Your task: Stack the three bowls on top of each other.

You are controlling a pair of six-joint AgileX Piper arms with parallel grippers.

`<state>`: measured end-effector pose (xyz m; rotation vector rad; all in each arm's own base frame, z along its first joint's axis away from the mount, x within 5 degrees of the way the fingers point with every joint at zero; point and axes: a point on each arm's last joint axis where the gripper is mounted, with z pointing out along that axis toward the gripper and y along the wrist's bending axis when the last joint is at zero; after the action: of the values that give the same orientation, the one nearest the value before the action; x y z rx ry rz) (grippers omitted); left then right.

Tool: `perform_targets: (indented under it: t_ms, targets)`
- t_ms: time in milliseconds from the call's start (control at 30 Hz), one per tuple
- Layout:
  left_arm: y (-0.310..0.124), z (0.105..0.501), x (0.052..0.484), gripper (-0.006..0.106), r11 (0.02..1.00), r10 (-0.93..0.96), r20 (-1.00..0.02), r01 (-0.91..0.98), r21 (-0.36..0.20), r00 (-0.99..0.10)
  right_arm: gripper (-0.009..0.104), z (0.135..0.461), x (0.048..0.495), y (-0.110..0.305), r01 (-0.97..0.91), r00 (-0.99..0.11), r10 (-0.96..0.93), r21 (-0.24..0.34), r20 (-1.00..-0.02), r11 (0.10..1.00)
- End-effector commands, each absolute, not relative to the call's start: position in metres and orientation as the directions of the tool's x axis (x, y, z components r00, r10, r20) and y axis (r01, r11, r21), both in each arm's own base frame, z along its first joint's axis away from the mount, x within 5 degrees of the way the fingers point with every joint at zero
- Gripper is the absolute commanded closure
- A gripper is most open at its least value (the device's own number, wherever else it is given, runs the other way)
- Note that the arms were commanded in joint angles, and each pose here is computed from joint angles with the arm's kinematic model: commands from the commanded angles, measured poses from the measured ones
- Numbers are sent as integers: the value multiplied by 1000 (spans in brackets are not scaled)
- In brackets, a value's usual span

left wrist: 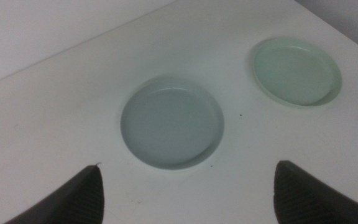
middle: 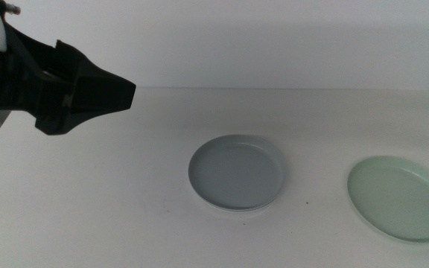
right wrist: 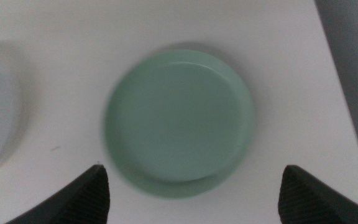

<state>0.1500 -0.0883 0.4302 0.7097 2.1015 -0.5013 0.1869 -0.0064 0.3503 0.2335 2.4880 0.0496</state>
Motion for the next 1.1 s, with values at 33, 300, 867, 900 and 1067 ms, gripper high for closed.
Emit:
perform_targets:
  t_ms: [33,300,867,900,1067]
  targets:
    - [-87,430,149,7,761,304,-822,641,-95,-482,2,340,219,-26,228,-811,217,48,-543,973]
    - [-87,430,149,7,761,304,-822,641,-95,-482,2,298,294,-83,370,-816,368,86,-446,925]
    - [-87,430,149,7,761,304,-822,641,-95,-482,2,190,368,-119,390,-899,401,93,-177,916]
    - [-87,430,149,7,761,304,-822,641,-95,-482,2,185,369,-119,396,-899,409,103,-159,912]
    - [-87,430,149,7,762,302,-822,640,-97,-484,8,164,372,-114,389,-911,404,148,-84,909]
